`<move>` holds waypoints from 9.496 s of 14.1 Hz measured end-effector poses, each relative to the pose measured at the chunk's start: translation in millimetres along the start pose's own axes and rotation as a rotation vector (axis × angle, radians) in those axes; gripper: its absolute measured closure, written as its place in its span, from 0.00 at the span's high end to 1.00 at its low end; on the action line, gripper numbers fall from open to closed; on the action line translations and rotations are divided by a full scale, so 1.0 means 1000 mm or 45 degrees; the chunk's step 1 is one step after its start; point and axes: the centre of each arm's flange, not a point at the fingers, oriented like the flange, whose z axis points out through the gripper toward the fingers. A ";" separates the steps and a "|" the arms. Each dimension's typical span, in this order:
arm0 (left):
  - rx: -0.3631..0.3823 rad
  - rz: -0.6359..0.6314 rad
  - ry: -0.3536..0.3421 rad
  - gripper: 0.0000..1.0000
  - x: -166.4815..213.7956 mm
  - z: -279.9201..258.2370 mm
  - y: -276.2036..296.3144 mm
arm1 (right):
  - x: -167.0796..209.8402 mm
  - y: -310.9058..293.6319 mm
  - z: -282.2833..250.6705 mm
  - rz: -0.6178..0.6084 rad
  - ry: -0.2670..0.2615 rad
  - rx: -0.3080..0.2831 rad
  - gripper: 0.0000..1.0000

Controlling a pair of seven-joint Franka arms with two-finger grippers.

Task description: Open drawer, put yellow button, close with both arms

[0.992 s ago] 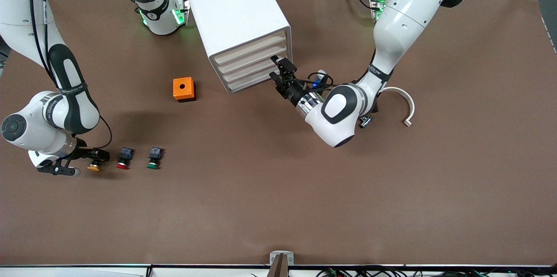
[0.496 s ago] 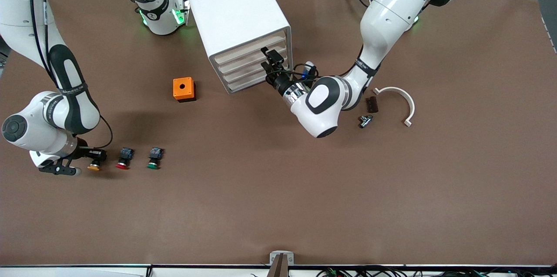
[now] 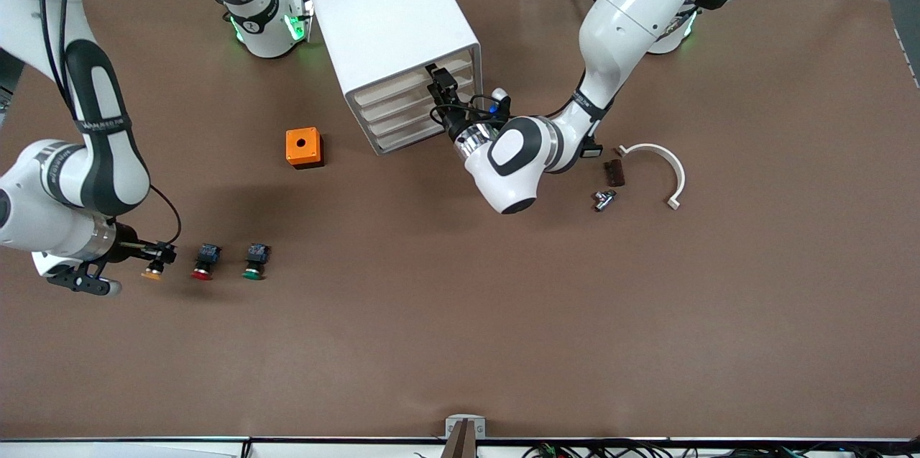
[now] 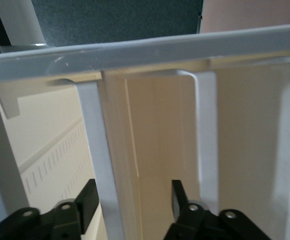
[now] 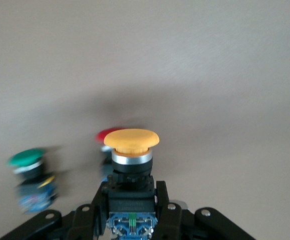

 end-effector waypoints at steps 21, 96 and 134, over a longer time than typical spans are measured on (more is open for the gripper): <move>0.001 -0.037 -0.321 0.09 0.047 -0.158 0.001 | -0.234 -0.326 -0.130 0.780 -0.129 -0.029 0.41; -1.292 1.684 1.343 1.00 -0.103 0.013 -0.133 | -0.080 -0.058 -0.279 -0.278 -0.138 -0.109 1.00; -1.460 1.564 0.892 1.00 -0.041 -0.181 -0.243 | -0.169 -0.048 -0.341 -0.293 0.073 -0.069 1.00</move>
